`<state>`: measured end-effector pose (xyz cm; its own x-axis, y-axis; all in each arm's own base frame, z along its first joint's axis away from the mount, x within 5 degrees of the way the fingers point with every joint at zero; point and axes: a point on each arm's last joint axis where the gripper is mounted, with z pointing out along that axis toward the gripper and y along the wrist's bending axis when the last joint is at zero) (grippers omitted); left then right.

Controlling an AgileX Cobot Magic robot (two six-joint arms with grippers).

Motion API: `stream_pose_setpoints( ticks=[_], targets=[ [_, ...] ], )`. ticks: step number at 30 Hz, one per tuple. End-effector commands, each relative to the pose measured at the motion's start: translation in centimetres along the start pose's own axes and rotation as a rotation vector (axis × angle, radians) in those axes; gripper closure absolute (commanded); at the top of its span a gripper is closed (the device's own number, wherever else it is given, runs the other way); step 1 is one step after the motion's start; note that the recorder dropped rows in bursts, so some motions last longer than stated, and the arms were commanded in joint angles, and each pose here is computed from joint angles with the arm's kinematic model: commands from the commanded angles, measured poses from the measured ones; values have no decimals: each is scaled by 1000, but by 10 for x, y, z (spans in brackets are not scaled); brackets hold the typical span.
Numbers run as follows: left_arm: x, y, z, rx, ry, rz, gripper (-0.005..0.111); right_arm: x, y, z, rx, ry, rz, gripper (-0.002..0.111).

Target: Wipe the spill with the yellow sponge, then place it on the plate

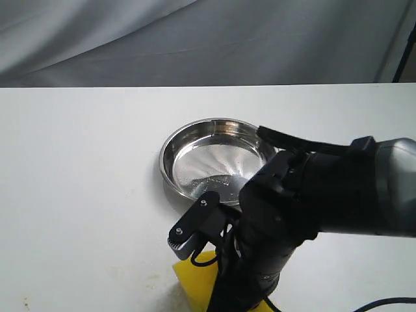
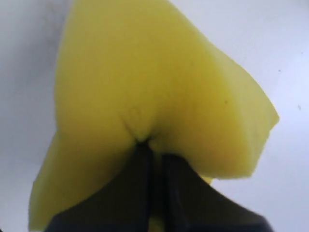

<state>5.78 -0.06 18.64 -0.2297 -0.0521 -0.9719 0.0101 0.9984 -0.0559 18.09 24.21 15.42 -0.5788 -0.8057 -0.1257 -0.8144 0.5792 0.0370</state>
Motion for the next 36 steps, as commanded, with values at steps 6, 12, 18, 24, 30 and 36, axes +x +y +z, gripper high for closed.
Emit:
stream_pose_setpoints(
  ticks=[6, 12, 18, 24, 30, 36],
  targets=[
    [0, 0, 0, -1, -8, -3, 107, -15, 14, 32, -168, -74, 51, 108],
    [0, 0, 0, -1, -8, -3, 107, -45, 16, 46, -210, -82, 54, 108],
    [0, 0, 0, -1, -8, -3, 107, -89, 18, 51, -247, -100, 25, 108],
    [0, 0, 0, -1, -8, -3, 107, -132, 20, 55, -278, -153, -14, 108],
    [0, 0, 0, -1, -8, -3, 107, -138, 15, 53, -222, -93, -156, 108],
    [0, 0, 0, -1, -8, -3, 107, -117, 1, 50, -85, 142, -258, 108]
  ],
)
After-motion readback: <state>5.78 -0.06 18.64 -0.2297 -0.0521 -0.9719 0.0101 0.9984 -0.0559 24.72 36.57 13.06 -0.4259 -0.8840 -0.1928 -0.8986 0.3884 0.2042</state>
